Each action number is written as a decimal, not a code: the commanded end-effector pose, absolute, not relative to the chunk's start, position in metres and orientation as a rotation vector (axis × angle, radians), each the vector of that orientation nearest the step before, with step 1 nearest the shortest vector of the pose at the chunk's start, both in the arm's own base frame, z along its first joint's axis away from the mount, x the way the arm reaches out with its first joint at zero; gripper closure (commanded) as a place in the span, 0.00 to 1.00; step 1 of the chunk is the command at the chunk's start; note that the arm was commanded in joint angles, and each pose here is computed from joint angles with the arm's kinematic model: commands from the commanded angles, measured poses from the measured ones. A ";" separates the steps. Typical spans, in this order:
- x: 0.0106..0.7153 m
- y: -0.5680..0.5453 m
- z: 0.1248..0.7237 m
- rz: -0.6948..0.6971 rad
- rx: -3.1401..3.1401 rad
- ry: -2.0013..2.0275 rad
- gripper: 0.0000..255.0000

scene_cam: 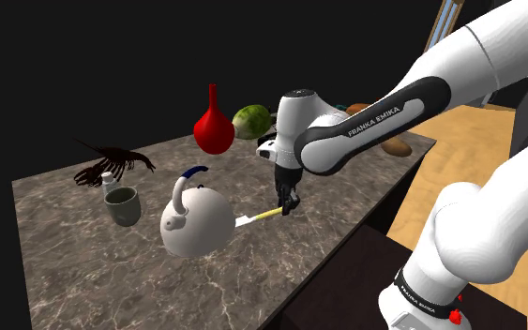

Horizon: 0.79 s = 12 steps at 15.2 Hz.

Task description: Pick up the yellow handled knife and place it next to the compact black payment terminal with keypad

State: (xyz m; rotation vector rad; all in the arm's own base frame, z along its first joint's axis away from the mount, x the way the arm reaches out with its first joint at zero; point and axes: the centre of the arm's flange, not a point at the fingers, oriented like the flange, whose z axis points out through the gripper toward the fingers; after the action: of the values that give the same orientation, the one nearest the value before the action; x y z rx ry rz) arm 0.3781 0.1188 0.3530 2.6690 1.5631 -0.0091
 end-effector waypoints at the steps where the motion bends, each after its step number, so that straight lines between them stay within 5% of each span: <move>1: 0.378 0.118 0.364 -0.010 2.670 1.562 1.00; 12: 0.378 0.118 0.423 -0.010 2.670 1.562 1.00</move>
State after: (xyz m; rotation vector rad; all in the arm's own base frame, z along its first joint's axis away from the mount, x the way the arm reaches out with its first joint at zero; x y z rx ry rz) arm 0.3798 0.1185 0.4168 2.6691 1.5628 -0.0091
